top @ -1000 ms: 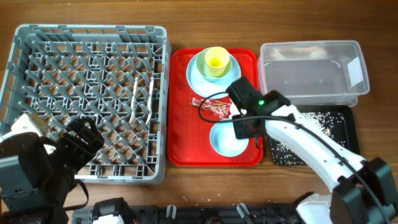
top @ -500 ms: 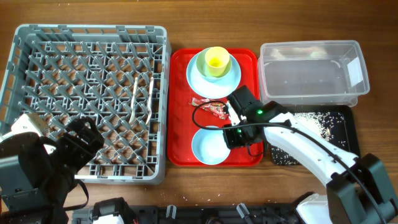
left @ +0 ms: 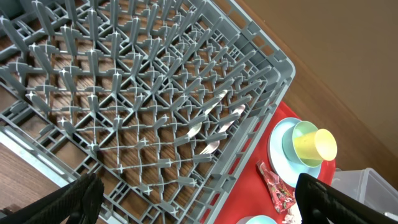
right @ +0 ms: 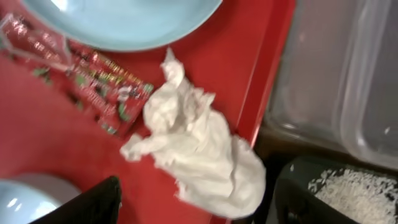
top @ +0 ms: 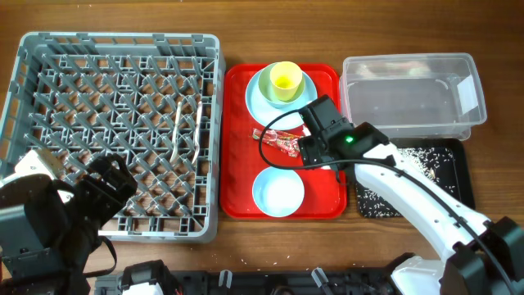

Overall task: Sort waste into correct bins and load items into the dishwasher rack
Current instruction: 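Release the bowl and grasp the white tissue with the right gripper, then carry the tissue to the clear bin and drop it in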

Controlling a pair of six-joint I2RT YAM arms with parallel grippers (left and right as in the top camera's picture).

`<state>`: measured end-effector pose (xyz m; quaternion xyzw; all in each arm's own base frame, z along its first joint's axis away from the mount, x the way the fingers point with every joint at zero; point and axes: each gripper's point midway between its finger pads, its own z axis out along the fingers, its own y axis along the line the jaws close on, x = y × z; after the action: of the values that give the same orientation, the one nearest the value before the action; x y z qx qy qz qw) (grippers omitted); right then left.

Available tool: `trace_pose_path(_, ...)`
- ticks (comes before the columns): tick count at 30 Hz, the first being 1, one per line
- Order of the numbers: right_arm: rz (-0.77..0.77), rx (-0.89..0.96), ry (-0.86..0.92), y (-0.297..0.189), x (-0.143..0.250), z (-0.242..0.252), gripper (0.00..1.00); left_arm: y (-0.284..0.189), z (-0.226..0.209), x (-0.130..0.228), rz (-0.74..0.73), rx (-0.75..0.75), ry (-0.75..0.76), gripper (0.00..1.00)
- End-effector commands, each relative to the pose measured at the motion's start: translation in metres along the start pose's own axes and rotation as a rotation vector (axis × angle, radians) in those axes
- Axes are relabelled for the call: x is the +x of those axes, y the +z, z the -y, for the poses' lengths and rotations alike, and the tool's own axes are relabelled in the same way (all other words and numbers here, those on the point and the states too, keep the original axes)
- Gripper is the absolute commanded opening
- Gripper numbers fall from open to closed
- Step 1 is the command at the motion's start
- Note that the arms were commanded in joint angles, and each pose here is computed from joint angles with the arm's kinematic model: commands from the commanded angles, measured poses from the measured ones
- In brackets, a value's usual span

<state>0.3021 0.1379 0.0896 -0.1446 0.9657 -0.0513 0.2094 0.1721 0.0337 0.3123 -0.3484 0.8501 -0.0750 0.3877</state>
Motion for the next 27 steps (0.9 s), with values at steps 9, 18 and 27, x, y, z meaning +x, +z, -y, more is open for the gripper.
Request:
trace_pose_path(9,-0.104,0.031,-0.034,0.049,0.026,-0.006,0.75,-0.003,-0.001,-0.003,0.018,-0.005,-0.014,1.0)
trace_pose_path(18,-0.187,-0.107,-0.036,0.066,0.042,-0.035,0.63,-0.003,-0.001,-0.003,0.018,-0.005,-0.014,1.0)
trace_pose_path(27,-0.111,-0.169,-0.02,0.0,0.0,-0.034,0.04,-0.003,-0.001,-0.003,0.018,-0.005,-0.014,1.0)
